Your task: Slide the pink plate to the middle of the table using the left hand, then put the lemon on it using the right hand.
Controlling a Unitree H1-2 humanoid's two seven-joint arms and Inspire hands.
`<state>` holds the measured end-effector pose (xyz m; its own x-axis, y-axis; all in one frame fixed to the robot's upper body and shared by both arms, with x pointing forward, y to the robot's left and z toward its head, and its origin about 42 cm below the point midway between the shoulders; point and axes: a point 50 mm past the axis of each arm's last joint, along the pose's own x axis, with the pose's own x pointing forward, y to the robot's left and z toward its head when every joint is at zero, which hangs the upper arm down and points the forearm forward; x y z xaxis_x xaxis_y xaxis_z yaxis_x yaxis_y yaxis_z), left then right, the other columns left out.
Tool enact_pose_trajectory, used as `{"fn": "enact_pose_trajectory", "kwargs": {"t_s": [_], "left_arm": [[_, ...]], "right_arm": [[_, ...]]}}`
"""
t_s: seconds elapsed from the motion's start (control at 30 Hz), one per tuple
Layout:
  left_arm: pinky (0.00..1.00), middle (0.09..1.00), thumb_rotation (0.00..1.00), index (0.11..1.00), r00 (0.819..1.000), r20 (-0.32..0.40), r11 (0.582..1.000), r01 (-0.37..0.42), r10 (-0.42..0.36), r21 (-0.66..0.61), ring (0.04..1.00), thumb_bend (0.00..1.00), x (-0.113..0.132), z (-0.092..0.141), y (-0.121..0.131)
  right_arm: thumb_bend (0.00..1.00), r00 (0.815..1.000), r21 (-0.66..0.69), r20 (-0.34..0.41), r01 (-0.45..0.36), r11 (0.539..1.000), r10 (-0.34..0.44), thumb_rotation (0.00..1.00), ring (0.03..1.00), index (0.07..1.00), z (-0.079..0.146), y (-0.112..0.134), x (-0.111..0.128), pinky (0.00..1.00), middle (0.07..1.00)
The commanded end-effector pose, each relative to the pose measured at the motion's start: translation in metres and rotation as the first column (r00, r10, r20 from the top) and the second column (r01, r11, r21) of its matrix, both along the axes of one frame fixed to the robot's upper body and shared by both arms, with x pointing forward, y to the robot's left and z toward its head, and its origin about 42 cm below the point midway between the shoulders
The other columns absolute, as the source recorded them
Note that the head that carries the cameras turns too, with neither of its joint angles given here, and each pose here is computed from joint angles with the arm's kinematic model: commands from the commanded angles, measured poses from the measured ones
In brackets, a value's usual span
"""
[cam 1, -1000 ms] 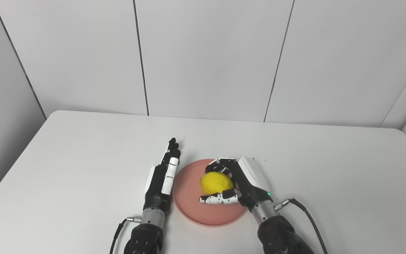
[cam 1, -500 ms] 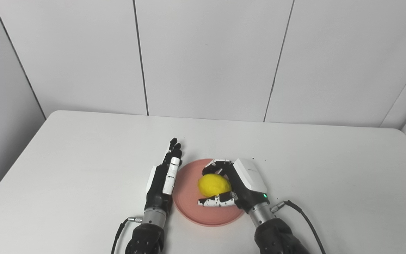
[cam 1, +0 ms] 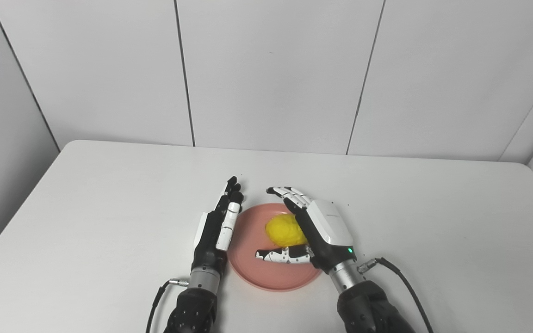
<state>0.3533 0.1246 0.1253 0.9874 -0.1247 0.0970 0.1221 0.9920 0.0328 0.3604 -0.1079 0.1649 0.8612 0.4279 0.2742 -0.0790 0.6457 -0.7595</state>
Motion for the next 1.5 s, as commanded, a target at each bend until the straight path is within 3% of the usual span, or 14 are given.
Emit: {"fn": "enact_pose_trajectory", "kwargs": {"t_s": [0.0, 0.2, 0.5, 0.73, 0.93, 1.2, 1.47], "left_arm": [[0.93, 0.959, 1.00, 0.935, 1.000, -0.011, 1.000, -0.010, 0.010, 0.029, 0.937, 0.69, -0.002, -0.002, 0.002], [0.94, 0.970, 1.00, 0.933, 1.000, -0.015, 1.000, -0.011, 0.011, -0.001, 0.959, 0.69, -0.003, -0.002, 0.002], [0.94, 0.954, 1.00, 0.924, 0.999, -0.018, 1.000, -0.029, 0.029, 0.000, 0.950, 0.69, -0.003, -0.003, 0.002], [0.95, 0.953, 1.00, 0.929, 0.999, -0.010, 0.999, -0.040, 0.040, 0.024, 0.943, 0.69, -0.002, -0.004, 0.006], [0.97, 0.940, 1.00, 0.910, 0.998, -0.012, 0.997, -0.067, 0.067, 0.028, 0.955, 0.70, -0.001, -0.005, 0.008], [0.94, 0.923, 1.00, 0.907, 0.998, 0.007, 0.996, -0.064, 0.065, -0.056, 0.929, 0.69, 0.000, -0.006, 0.010], [0.96, 0.947, 1.00, 0.939, 0.999, 0.018, 0.993, -0.026, 0.028, -0.116, 0.951, 0.67, 0.002, -0.005, 0.014]], "right_arm": [[0.69, 0.994, 0.059, 0.096, -0.052, 0.997, 0.046, 0.56, 0.960, 0.885, 0.023, 0.002, -0.001, 0.99, 0.930], [0.71, 0.994, 0.164, 0.089, -0.075, 0.984, 0.061, 0.74, 0.971, 0.921, 0.023, -0.002, -0.003, 1.00, 0.956], [0.72, 1.000, 0.368, 0.016, 0.013, 0.930, -0.021, 0.93, 0.975, 0.998, 0.015, -0.016, -0.004, 0.93, 0.997], [0.66, 0.996, 0.535, -0.076, 0.085, 0.841, -0.052, 0.97, 1.000, 1.000, 0.011, -0.027, -0.007, 0.96, 1.000], [0.63, 0.989, 0.573, -0.123, 0.137, 0.808, -0.080, 1.00, 1.000, 1.000, 0.003, -0.031, -0.011, 0.98, 1.000], [0.69, 0.978, 0.685, -0.207, 0.169, 0.708, -0.033, 1.00, 1.000, 1.000, -0.005, -0.030, -0.012, 1.00, 1.000], [0.69, 0.971, 0.715, -0.238, 0.174, 0.677, 0.003, 1.00, 1.000, 1.000, -0.013, -0.029, -0.013, 1.00, 1.000]]}}
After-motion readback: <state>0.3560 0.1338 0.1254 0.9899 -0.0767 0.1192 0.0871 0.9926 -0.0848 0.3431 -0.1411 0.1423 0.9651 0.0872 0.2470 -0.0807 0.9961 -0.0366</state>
